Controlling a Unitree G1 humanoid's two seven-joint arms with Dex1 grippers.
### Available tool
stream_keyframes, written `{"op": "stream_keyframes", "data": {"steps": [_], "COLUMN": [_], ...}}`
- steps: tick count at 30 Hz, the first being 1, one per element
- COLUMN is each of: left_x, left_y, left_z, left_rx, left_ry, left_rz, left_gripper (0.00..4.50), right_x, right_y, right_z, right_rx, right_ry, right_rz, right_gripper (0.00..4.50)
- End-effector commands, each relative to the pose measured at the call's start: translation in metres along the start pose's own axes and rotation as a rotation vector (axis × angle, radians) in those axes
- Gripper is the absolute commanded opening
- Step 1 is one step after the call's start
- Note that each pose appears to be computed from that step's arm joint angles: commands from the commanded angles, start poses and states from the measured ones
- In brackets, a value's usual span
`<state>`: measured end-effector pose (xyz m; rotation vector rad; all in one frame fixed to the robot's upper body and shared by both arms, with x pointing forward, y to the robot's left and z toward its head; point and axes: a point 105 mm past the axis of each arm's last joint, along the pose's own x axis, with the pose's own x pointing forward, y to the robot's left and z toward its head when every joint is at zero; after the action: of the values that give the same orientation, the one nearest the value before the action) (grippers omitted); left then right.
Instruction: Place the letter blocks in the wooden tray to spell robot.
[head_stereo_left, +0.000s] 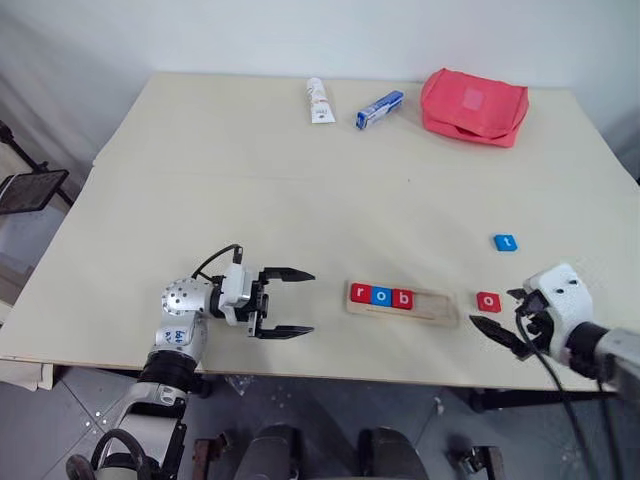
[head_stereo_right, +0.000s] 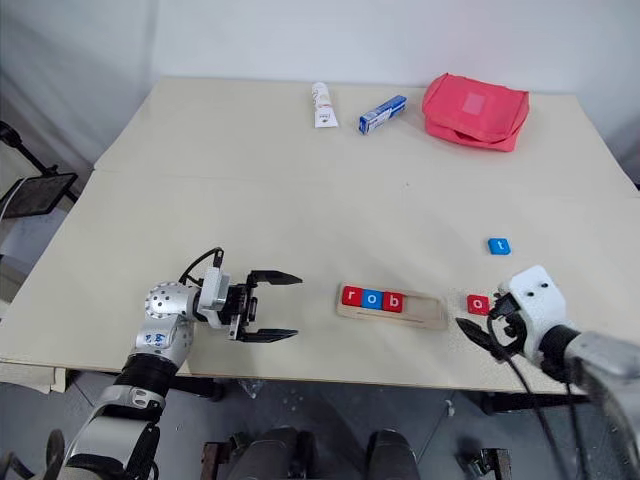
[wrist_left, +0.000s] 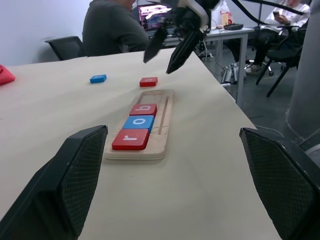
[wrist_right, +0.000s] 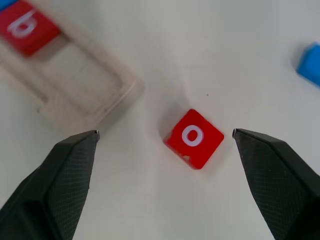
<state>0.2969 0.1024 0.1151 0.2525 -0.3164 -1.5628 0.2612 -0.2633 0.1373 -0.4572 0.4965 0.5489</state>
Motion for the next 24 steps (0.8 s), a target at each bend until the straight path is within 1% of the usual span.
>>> {"op": "stream_keyframes", "data": {"steps": [1, 4, 8, 11, 15, 18, 24], "left_x": [0.002, 0.002, -0.001, -0.003, -0.005, -0.006, -0.005], "left_y": [0.001, -0.002, -0.003, -0.006, -0.01, -0.012, -0.015], "left_z": [0.004, 0.005, 0.005, 0.005, 0.006, 0.006, 0.006], "left_rx": [0.029, 0.032, 0.037, 0.039, 0.036, 0.034, 0.029], "left_ry": [-0.003, -0.004, 0.002, 0.005, 0.01, 0.016, 0.015], "left_rz": [-0.01, -0.016, -0.003, 0.006, 0.024, 0.034, 0.043], "left_gripper": [4.5, 4.5, 4.5, 4.5, 4.5, 4.5, 4.5], "right_x": [0.002, 0.007, 0.02, 0.026, 0.03, 0.031, 0.034], "right_y": [-0.008, -0.025, -0.04, -0.044, -0.042, -0.041, -0.039], "right_z": [0.0, -0.002, -0.001, -0.005, -0.01, -0.015, -0.014], "right_rx": [-0.122, -0.229, -0.302, -0.333, -0.345, -0.358, -0.357], "right_ry": [0.035, 0.096, 0.12, 0.142, 0.165, 0.182, 0.165], "right_rz": [0.104, 0.167, 0.227, 0.264, 0.319, 0.341, 0.323], "right_gripper": [4.48, 4.48, 4.48, 4.48, 4.48, 3.89, 1.88]}}
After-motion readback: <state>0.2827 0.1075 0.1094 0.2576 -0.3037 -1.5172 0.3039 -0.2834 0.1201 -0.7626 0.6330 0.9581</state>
